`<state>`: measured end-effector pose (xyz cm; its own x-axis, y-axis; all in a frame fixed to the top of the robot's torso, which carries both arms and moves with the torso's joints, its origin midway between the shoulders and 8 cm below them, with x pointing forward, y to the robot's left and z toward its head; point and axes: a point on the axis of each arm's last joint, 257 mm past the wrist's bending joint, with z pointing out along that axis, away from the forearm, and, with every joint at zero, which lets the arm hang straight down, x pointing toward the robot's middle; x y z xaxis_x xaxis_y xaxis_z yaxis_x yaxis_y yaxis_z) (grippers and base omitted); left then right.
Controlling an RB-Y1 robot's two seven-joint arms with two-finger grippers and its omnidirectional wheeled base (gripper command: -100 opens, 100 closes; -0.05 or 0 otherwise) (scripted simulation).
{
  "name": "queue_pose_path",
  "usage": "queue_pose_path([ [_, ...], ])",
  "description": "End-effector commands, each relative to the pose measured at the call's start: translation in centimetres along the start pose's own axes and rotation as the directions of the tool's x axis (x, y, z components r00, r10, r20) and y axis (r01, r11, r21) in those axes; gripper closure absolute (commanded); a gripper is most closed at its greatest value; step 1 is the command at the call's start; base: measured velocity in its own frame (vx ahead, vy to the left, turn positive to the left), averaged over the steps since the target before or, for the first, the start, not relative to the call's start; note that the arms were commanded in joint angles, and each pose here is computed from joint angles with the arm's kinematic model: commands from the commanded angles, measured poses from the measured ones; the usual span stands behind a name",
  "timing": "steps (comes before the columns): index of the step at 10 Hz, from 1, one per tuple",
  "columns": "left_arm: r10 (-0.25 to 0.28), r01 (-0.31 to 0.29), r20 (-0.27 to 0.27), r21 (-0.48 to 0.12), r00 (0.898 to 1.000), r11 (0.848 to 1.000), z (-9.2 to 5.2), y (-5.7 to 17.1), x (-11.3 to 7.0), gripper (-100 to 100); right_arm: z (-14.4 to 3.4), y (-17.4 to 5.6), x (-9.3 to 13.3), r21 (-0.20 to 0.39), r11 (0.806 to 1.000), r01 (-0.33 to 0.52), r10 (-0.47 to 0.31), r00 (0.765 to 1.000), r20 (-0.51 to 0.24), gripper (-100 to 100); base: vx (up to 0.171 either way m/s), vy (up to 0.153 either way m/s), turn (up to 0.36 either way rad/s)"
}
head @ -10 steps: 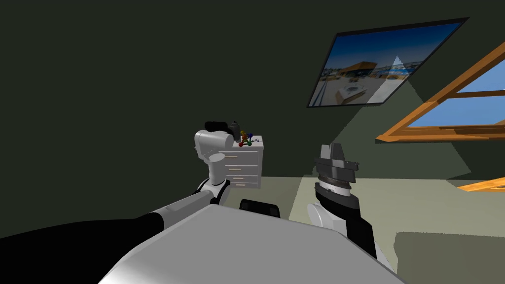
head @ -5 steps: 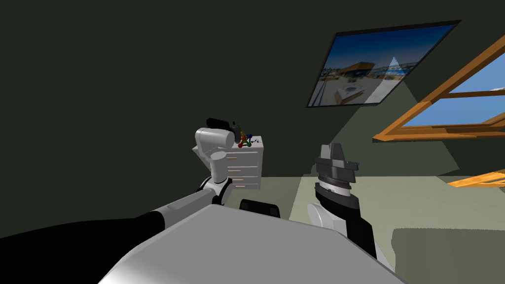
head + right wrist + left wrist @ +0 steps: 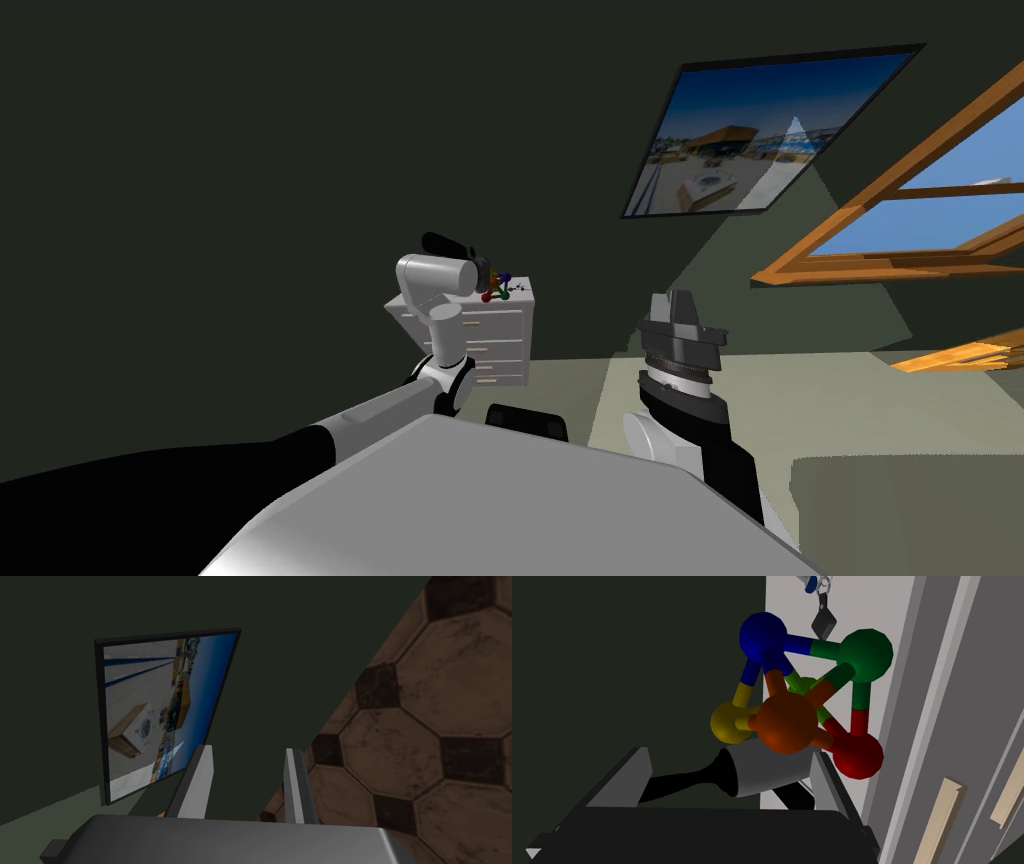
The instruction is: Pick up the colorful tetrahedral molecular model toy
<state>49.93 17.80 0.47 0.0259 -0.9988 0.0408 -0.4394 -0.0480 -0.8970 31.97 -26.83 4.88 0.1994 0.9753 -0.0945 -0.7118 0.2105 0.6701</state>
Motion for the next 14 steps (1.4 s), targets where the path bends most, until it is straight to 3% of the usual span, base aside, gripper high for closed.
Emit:
queue_pose_path([
  [1, -0.004, 0.004, -0.005, -0.046, 1.000, 0.999, -0.1, 1.0, 0.4, -100, 0.0, 0.0, 0.0, 0.000, 1.000, 0.000, 0.000, 1.000, 0.000, 0, 0.033, 0.024, -0.052],
  [7, -0.015, 0.011, -0.022, -0.178, 1.000, 0.984, -0.3, 4.0, 1.6, -100, 0.0, 0.0, 0.0, 0.000, 1.000, 0.000, 0.000, 1.000, 0.000, 0, 0.031, 0.022, -0.033],
  [8, -0.014, 0.011, -0.020, -0.160, 1.000, 0.987, -0.3, 3.4, 1.4, -100, 0.0, 0.0, 0.0, 0.000, 1.000, 0.000, 0.000, 1.000, 0.000, 0, 0.013, 0.010, -0.007],
  [9, -0.014, 0.010, -0.020, -0.165, 1.000, 0.986, -0.3, 3.5, 1.4, 0, 0.0, 0.0, 0.0, 0.000, 1.000, 0.000, 0.000, 1.000, 0.000, 0, 0.000, 0.000, 0.000],
  [10, -0.014, 0.010, -0.020, -0.164, 1.000, 0.986, 0.5, 3.6, 1.4, -100, 0.0, 0.0, 0.0, 0.000, 1.000, 0.000, 0.000, 1.000, 0.000, 0, 0.009, 0.001, -0.002],
  [13, -0.014, 0.010, -0.020, -0.164, 1.000, 0.986, 1.5, 3.8, 1.4, -100, 0.0, 0.0, 0.0, 0.000, 1.000, 0.000, 0.000, 1.000, 0.000, 0, 0.014, 0.000, -0.001],
  [14, -0.014, 0.010, -0.020, -0.165, 1.000, 0.986, 1.3, 3.8, 1.3, -100, 0.0, 0.0, 0.0, 0.000, 1.000, 0.000, 0.000, 1.000, 0.000, 0, 0.006, 0.000, 0.000],
])
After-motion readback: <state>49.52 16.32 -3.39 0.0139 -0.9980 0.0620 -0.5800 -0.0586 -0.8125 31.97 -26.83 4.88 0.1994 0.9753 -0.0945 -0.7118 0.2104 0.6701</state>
